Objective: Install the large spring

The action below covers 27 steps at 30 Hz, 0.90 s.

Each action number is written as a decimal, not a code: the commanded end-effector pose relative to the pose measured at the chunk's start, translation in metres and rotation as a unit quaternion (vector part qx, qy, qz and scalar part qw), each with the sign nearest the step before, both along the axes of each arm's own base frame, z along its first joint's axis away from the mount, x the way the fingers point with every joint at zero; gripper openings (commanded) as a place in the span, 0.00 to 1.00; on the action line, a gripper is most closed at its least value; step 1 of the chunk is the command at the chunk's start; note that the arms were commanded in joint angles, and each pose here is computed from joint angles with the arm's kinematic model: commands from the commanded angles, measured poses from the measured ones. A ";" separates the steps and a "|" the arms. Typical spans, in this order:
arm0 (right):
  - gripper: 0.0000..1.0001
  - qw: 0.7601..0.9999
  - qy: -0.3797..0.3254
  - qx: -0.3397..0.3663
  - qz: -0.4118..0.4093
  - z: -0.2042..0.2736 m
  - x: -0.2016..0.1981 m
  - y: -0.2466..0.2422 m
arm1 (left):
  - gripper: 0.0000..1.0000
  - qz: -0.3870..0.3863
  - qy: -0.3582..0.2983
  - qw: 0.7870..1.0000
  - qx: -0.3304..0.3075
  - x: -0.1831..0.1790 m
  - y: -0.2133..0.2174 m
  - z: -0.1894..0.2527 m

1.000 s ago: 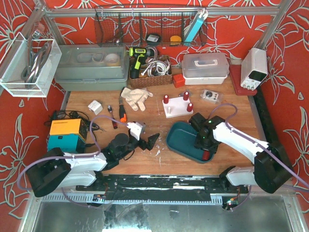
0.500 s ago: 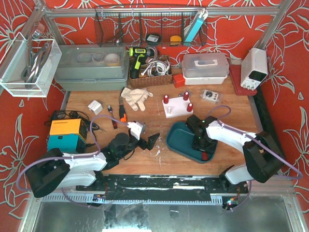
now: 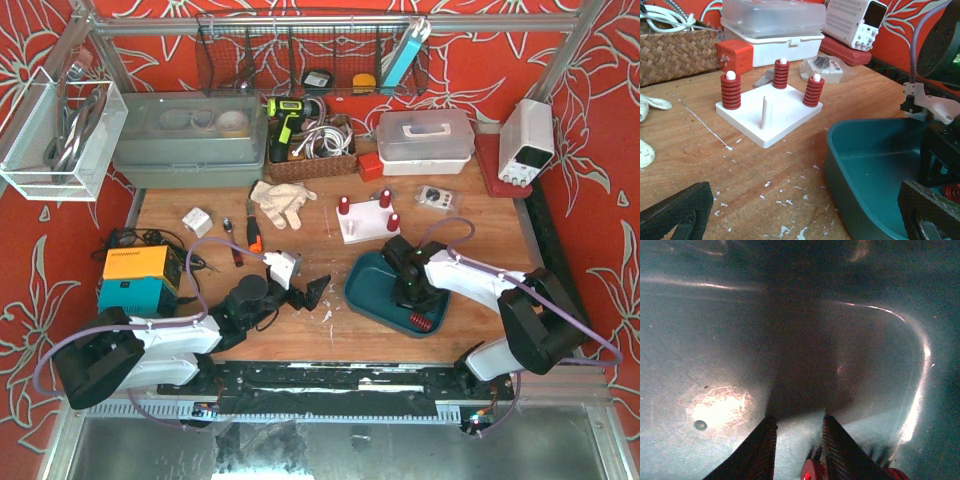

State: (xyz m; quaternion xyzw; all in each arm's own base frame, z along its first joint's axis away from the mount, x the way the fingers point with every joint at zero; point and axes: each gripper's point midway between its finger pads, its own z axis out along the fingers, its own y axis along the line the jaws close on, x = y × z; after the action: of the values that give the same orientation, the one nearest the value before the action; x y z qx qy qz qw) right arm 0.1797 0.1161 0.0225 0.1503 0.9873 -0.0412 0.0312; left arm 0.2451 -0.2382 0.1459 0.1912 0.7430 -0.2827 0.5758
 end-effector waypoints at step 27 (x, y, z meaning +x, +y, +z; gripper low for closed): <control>0.61 0.970 0.098 0.010 0.220 0.037 -0.049 -0.016 | 1.00 -0.001 -0.011 1.000 -0.021 0.003 -0.004 0.016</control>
State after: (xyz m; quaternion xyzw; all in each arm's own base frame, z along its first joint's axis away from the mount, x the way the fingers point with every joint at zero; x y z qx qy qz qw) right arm 0.1621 0.1227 0.0642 -0.0615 0.9981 0.0004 0.0083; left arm 0.2447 -0.2405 0.1455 0.1944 0.7431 -0.2864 0.5727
